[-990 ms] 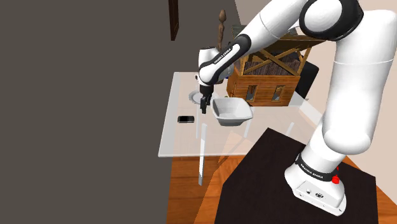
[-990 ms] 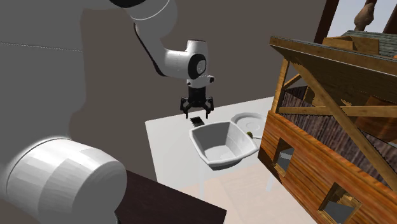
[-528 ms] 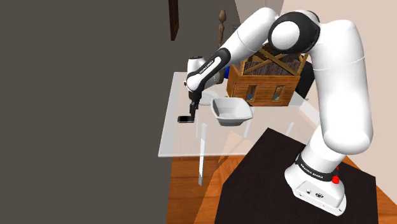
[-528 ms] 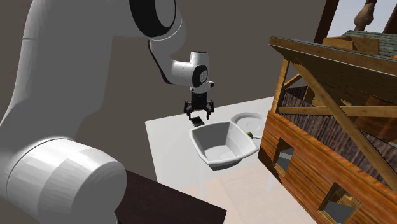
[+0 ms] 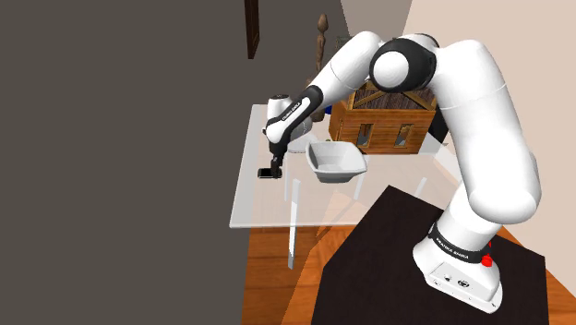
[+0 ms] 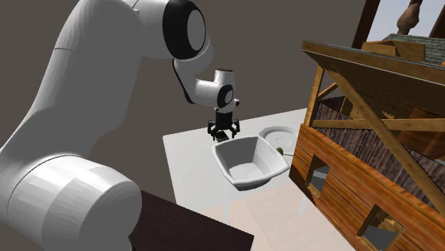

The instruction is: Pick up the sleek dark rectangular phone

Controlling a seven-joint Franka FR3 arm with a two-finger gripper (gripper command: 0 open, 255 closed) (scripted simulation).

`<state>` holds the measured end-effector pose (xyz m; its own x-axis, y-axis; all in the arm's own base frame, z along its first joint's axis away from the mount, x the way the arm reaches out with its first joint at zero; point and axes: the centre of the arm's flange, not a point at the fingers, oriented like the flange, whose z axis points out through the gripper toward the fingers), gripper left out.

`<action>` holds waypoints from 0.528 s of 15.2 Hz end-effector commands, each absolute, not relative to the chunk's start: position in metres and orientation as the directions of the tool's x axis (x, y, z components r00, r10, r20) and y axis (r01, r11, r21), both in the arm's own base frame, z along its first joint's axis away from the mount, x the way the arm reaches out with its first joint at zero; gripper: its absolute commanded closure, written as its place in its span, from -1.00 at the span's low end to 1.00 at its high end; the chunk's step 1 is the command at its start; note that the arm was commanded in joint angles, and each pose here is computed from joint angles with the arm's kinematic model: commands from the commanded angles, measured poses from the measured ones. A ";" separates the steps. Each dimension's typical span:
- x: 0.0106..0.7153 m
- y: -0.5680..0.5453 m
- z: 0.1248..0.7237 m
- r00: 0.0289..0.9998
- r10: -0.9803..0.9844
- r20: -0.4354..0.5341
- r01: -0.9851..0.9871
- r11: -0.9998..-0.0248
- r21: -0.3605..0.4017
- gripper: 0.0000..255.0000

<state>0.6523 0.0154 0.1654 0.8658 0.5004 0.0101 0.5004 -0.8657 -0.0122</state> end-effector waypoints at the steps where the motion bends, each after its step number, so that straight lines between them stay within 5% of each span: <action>1: 0.652 0.015 0.157 0.866 0.500 0.011 0.501 -0.866 -0.012 -1.00; 2: 0.652 0.015 0.157 0.866 0.500 0.011 0.501 -0.866 -0.012 -1.00; 3: 0.652 0.015 0.157 0.866 0.500 0.011 0.501 -0.866 -0.012 1.00; 8: 0.652 0.015 0.157 0.866 0.500 0.011 0.501 -0.866 -0.012 1.00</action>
<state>0.6523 0.0152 0.1577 0.8657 0.5005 0.0112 0.5006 -0.8656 -0.0115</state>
